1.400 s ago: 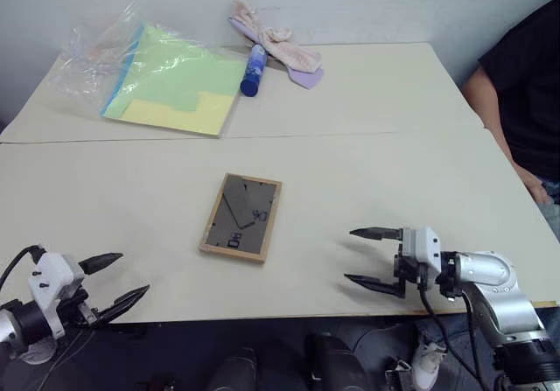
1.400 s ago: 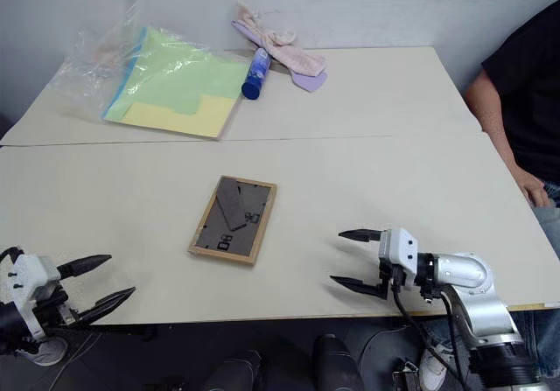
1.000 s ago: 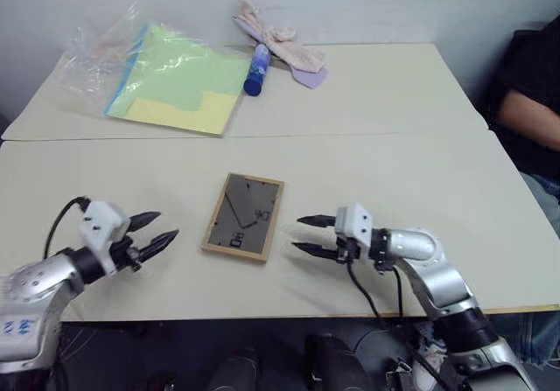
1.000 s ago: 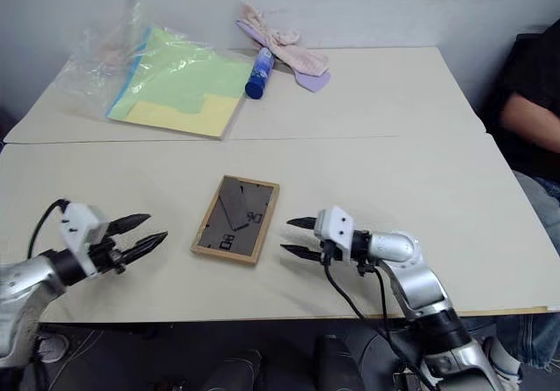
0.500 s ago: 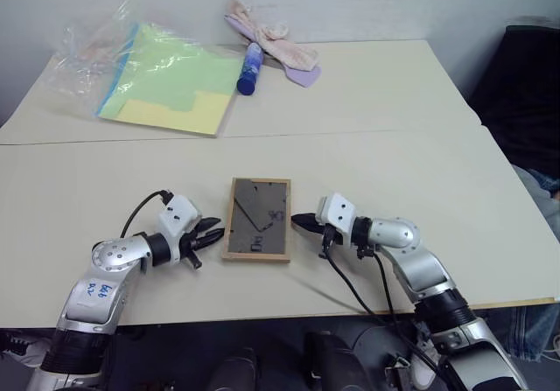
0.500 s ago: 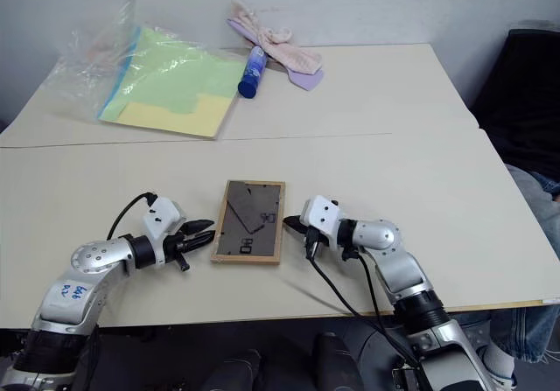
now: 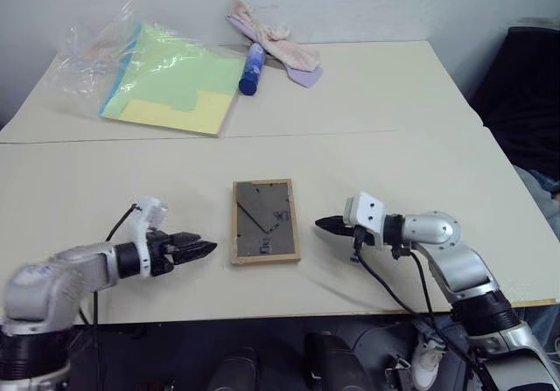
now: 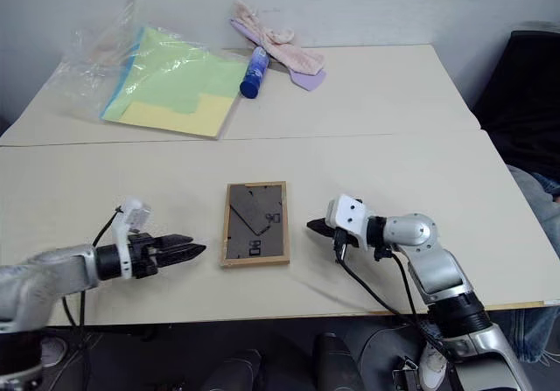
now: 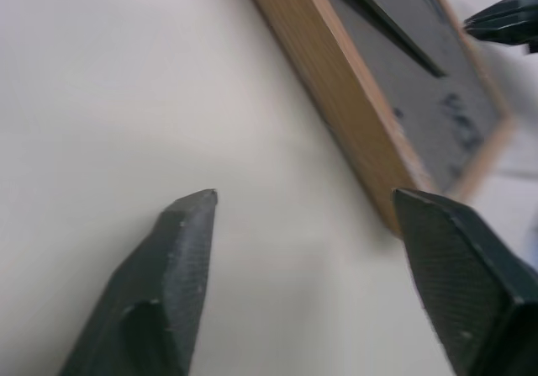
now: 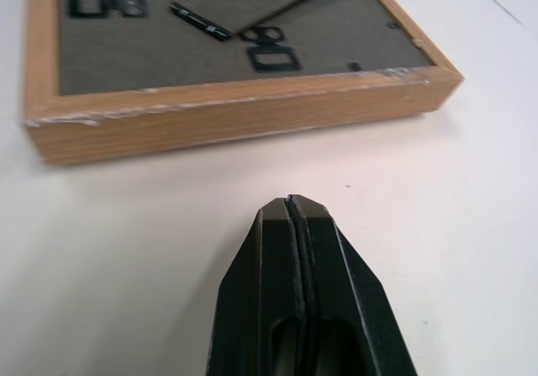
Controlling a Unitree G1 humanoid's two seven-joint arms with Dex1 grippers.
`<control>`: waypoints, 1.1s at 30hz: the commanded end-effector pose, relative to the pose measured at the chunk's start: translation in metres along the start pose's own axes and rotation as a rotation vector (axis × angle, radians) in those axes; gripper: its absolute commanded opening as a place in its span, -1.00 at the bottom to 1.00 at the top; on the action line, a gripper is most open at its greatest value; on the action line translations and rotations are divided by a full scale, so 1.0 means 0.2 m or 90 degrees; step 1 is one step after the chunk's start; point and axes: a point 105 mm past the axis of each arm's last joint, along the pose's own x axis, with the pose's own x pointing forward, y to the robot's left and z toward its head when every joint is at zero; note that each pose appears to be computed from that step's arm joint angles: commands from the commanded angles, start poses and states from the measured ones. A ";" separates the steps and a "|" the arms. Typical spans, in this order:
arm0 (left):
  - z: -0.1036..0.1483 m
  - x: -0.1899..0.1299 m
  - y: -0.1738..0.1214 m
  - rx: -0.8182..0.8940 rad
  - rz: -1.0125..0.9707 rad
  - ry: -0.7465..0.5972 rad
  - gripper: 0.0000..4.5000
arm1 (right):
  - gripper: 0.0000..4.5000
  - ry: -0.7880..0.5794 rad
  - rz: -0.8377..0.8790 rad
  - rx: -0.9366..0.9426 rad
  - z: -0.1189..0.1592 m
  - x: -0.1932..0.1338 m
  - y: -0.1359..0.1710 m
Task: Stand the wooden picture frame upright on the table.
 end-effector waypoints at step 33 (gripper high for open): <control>0.02 0.40 -0.16 -0.215 -0.130 0.072 -0.40 | -0.83 -0.057 0.003 0.043 0.13 0.04 0.02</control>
